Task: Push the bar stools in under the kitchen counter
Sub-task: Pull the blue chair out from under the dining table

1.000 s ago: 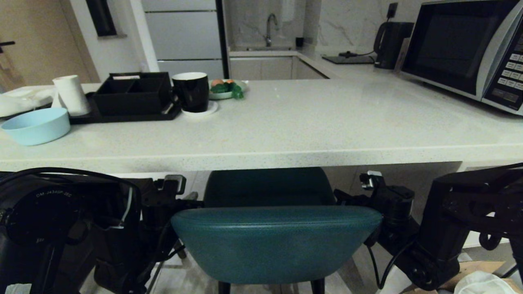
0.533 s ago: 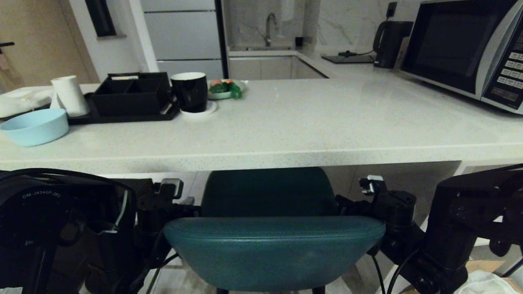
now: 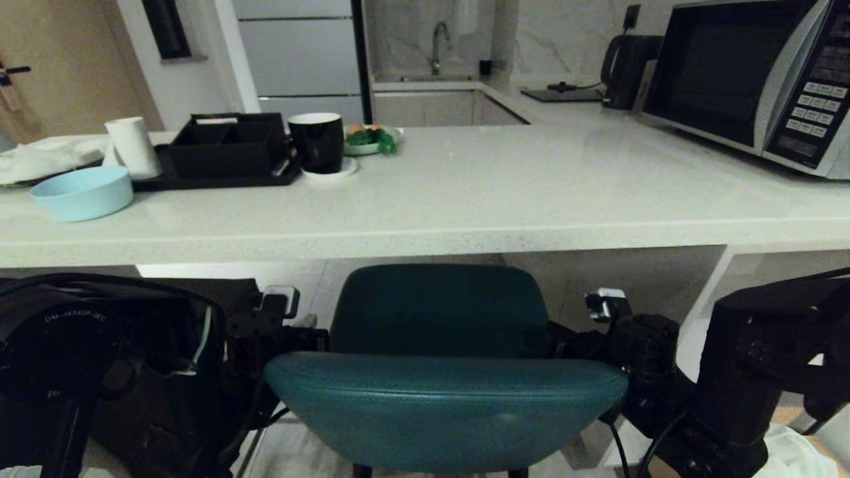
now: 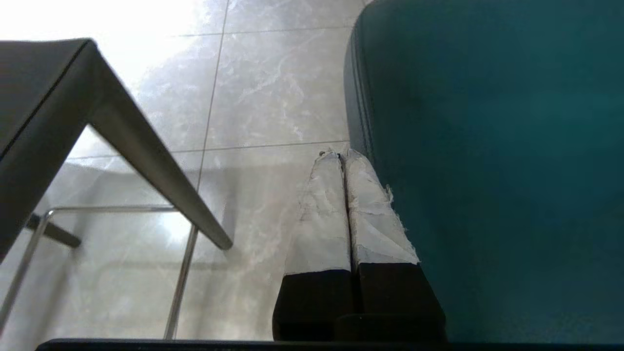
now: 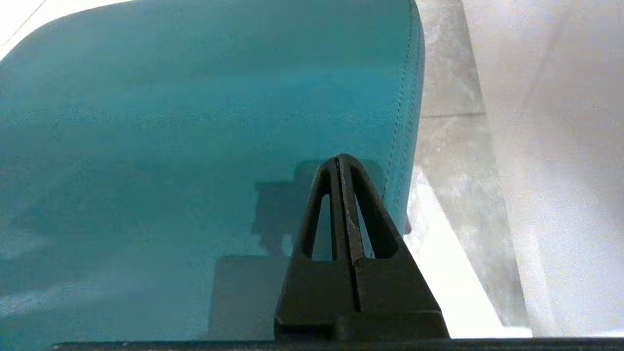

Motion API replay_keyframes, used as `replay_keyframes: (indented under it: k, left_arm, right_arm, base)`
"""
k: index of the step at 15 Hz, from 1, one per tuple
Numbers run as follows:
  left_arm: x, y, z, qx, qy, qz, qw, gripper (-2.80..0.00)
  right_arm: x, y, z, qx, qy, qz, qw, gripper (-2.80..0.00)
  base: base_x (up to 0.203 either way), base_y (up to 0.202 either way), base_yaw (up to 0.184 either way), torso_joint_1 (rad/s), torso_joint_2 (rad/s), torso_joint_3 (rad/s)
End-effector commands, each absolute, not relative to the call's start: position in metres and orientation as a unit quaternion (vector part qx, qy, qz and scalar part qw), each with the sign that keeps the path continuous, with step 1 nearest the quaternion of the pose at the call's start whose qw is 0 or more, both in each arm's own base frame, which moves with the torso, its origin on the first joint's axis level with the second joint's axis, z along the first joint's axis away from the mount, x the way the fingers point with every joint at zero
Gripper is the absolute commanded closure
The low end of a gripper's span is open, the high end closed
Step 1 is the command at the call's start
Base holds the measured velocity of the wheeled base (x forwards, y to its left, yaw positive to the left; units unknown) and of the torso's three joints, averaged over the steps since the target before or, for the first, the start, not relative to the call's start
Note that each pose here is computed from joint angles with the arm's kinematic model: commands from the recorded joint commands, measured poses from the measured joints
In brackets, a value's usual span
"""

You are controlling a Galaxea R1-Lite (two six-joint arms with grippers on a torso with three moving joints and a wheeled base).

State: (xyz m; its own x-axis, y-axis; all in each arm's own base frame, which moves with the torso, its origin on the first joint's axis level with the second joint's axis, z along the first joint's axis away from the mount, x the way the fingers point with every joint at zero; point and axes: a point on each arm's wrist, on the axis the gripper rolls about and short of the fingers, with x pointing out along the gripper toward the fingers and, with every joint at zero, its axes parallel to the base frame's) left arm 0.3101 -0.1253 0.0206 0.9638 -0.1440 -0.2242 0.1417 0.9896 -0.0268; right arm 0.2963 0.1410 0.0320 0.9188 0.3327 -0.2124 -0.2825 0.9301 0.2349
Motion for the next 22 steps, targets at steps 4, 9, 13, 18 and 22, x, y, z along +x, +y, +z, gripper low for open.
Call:
replay_keyframes:
  k: [4, 9, 13, 18, 22]
  left_arm:
    - [0.3103, -0.1265, 0.0205, -0.006, 0.11, -0.073, 0.991, 0.0]
    - [0.3097, -0.1261, 0.0192, -0.005, 0.113, -0.071, 0.991, 0.0]
    - [0.3082, -0.1281, 0.0186, -0.005, 0.114, -0.073, 0.991, 0.0]
    - [0.308, -0.1313, 0.0177, -0.004, 0.114, -0.074, 0.991, 0.0]
    - [0.3074, -0.1309, 0.0173, -0.003, 0.115, -0.072, 0.991, 0.0]
  right_arm:
    - [0.299, 0.1412, 0.0309, 0.104, 0.121, 0.157, 0.975, 0.0]
    - [0.2989, 0.1405, 0.029, 0.104, 0.124, 0.155, 0.974, 0.0]
    - [0.2993, 0.1402, 0.0256, 0.103, 0.129, 0.154, 0.974, 0.0]
    - [0.2985, 0.1403, 0.026, 0.102, 0.129, 0.154, 0.974, 0.0]
    - [0.2985, 0.1403, 0.0262, 0.102, 0.129, 0.154, 0.974, 0.0]
  base:
    - [-0.195, 0.0, -0.002, 0.003, 0.0, 0.001]
    - [-0.061, 0.0, 0.0, -0.004, 0.0, 0.0]
    - [0.0, 0.0, 0.0, 0.0, 0.0, 0.0]
    - [-0.014, 0.0, 0.0, 0.001, 0.0, 0.001]
    - [-0.184, 0.0, 0.0, 0.003, 0.0, -0.001]
